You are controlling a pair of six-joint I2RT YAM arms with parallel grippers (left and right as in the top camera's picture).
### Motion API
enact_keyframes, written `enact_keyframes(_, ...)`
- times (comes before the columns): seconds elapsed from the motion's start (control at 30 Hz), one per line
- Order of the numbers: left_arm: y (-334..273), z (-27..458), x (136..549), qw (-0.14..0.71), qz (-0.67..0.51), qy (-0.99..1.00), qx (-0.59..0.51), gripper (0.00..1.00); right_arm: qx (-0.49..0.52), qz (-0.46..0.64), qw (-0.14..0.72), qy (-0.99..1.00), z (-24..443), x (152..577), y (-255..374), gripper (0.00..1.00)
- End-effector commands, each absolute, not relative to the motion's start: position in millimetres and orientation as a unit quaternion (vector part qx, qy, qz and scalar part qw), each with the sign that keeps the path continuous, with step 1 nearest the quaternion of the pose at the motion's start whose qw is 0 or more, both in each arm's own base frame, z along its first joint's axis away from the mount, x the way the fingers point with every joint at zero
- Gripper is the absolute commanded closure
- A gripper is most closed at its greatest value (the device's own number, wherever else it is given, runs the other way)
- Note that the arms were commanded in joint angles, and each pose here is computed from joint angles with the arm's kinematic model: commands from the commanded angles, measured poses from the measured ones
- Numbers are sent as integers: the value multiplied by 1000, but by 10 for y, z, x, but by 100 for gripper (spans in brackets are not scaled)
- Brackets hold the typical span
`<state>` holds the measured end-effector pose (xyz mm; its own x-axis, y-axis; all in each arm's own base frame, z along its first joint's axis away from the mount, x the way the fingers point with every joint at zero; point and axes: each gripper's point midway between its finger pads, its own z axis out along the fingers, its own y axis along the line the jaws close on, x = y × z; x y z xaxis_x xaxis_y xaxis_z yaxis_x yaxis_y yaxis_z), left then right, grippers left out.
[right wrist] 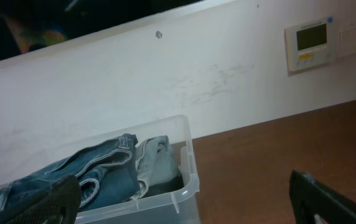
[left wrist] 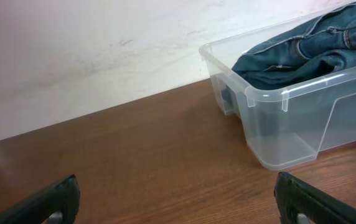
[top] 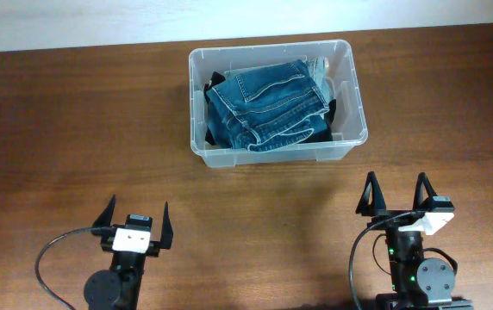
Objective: Pack container
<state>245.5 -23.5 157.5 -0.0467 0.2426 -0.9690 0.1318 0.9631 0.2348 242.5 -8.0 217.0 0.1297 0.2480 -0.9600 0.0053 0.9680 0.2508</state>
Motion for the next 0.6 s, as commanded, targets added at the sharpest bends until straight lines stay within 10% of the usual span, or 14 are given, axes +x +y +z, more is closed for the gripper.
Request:
enact_keyframes(0.0, -216, 1553, 2455, 675, 43, 726, 126, 1, 83, 85, 744, 657, 2115, 2432, -29, 2)
enact_keyframes(0.57, -216, 1553, 2455, 675, 43, 726, 126, 1, 92, 76, 687, 717, 1642, 2465, -38, 2)
